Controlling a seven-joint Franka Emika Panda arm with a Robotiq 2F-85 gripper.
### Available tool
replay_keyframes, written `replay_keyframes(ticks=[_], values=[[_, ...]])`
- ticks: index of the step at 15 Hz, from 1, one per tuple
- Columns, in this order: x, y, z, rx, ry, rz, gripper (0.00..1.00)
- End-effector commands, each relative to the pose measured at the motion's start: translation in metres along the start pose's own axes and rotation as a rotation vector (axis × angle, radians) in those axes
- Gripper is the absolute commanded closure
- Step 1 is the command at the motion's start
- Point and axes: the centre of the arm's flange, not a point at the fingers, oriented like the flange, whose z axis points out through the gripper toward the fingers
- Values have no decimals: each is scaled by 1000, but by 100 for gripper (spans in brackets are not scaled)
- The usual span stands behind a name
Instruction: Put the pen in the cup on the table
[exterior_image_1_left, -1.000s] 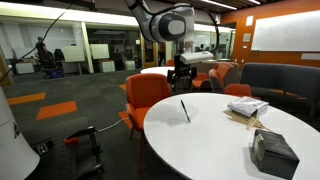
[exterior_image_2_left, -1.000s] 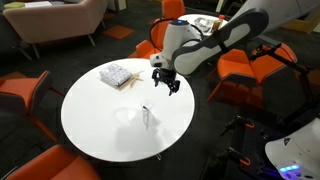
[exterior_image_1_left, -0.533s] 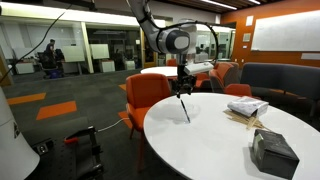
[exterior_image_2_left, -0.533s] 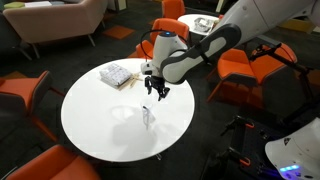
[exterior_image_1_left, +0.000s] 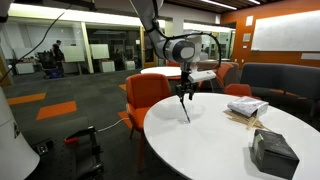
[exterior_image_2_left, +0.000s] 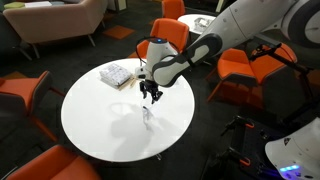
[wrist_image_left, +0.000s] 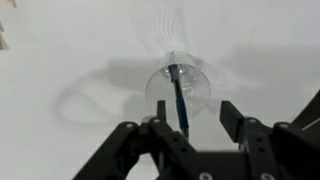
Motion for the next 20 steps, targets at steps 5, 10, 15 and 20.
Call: replay_keyframes(ticks=[5, 10, 15, 20], values=[[3, 12, 10, 43, 3, -8, 62], [3, 15, 24, 80, 2, -8, 67], [1, 20, 44, 105, -20, -15, 59], [2, 26, 47, 117, -23, -33, 66]])
